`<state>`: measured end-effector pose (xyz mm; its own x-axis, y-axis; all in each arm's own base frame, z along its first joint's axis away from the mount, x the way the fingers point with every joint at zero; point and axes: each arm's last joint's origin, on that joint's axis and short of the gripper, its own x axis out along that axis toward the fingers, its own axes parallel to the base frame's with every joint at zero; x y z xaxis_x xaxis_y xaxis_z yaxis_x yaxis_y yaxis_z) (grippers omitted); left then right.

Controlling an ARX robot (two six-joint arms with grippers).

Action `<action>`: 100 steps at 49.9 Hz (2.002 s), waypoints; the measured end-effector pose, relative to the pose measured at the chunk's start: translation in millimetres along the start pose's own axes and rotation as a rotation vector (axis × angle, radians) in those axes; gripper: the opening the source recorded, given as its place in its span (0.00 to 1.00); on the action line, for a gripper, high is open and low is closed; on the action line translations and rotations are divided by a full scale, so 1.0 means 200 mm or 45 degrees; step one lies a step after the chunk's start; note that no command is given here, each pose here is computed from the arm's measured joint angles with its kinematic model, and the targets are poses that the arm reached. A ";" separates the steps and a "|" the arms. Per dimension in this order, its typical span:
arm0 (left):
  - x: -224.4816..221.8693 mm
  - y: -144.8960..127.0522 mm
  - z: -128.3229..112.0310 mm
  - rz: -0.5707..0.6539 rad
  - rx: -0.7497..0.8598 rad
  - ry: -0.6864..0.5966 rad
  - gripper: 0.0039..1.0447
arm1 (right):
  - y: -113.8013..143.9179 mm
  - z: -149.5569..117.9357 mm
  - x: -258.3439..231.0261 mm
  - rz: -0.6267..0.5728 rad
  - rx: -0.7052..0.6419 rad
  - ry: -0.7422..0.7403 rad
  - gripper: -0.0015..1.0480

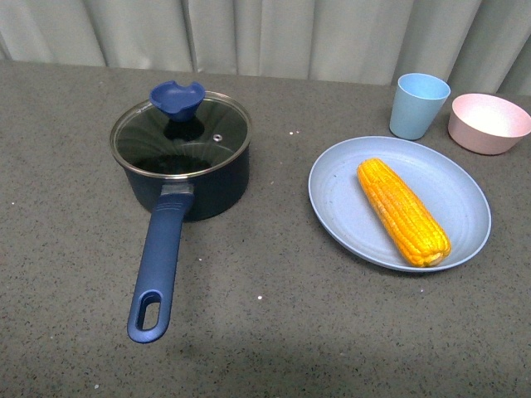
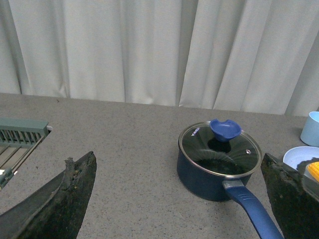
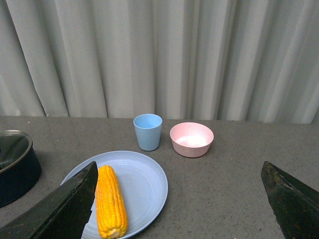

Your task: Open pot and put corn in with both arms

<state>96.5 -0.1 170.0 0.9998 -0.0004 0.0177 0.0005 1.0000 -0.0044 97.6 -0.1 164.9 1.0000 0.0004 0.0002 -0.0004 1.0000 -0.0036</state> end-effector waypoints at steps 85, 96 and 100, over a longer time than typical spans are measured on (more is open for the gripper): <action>1.04 -0.49 -0.31 -0.253 -0.037 0.418 0.94 | 0.00 0.00 0.00 0.000 0.000 0.000 0.91; 1.18 -0.53 -0.33 -0.243 -0.036 0.401 0.94 | 0.00 0.00 0.00 0.000 0.000 0.000 0.91; 1.22 -0.53 -0.34 -0.244 -0.037 0.399 0.94 | 0.00 0.00 0.00 0.000 0.000 0.000 0.91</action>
<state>340.8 -107.4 107.3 0.9385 -0.1934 -0.2859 0.1843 0.9811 -0.0590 97.6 -0.1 164.9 1.0000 0.0000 0.0002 0.0000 1.0000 -0.0036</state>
